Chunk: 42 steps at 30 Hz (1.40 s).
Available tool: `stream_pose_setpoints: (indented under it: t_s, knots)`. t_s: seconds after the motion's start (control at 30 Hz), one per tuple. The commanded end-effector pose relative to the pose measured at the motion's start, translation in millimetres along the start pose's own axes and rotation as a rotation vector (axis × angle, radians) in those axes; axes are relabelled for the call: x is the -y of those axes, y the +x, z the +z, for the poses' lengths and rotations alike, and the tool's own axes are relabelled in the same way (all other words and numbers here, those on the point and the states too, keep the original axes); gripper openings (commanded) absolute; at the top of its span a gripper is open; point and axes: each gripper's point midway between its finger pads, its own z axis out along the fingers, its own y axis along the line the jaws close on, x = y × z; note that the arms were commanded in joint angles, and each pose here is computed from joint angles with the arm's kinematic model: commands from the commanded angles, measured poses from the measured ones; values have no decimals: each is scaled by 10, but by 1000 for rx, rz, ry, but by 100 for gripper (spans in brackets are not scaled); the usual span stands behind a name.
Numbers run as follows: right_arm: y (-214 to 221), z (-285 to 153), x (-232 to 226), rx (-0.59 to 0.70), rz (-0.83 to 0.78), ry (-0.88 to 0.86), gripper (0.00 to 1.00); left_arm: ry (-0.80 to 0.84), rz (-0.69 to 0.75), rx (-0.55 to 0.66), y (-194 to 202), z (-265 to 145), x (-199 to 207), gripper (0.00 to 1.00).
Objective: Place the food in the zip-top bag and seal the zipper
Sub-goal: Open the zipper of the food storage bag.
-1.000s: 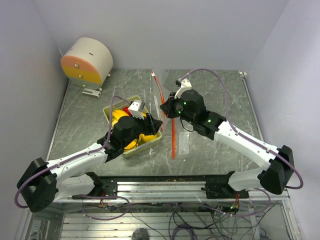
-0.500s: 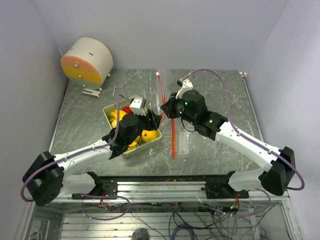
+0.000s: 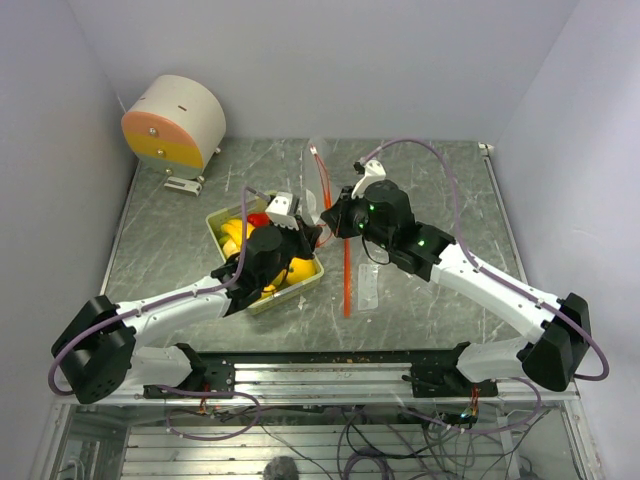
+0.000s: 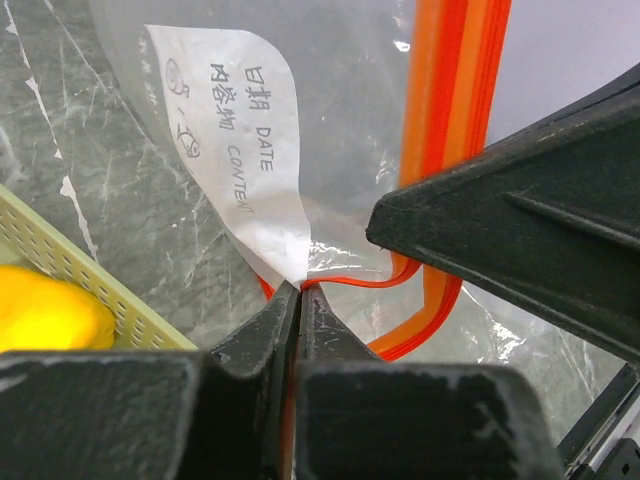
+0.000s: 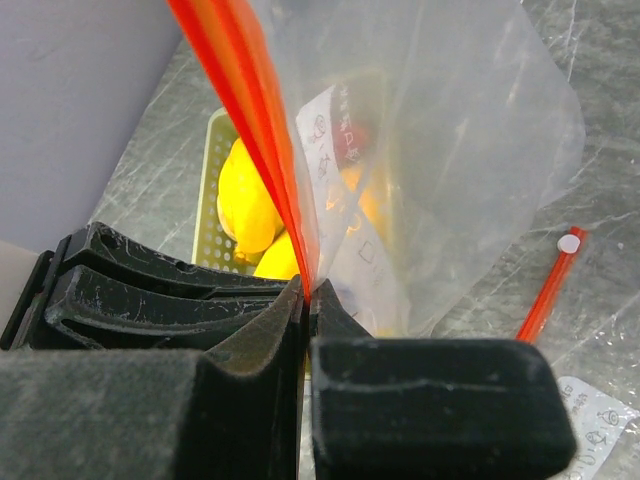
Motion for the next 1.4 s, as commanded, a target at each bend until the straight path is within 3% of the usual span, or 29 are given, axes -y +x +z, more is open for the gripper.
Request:
stream_pose_setpoints:
  t_s: [0.0, 0.23, 0.5, 0.87, 0.97, 1.03, 1.13, 1.37]
  knots:
    - [-9, -83, 26, 3, 14, 18, 0, 11, -6, 76, -273, 12, 90, 7]
    - [15, -141, 224, 8, -34, 103, 18, -107, 4, 97, -384, -170, -140, 7]
    - [59, -83, 287, 1, -66, 126, 34, -69, -24, 94, -428, -290, -78, 7]
    - [-114, 72, 134, 99, -59, 51, 37, 140, -62, 3, -245, -274, 310, 7]
    - [-153, 116, 151, 126, -62, 62, 35, 186, -73, -8, -207, -319, 375, 7]
    - [-132, 152, 200, 124, -65, 87, 29, 192, -78, -5, -216, -353, 375, 7]
    - [-95, 143, 369, 119, -74, 173, 2, 143, -78, 6, -260, -407, 284, 7]
    - [-98, -237, 991, 161, -120, 489, 0, -290, -74, 64, -456, -632, -475, 7]
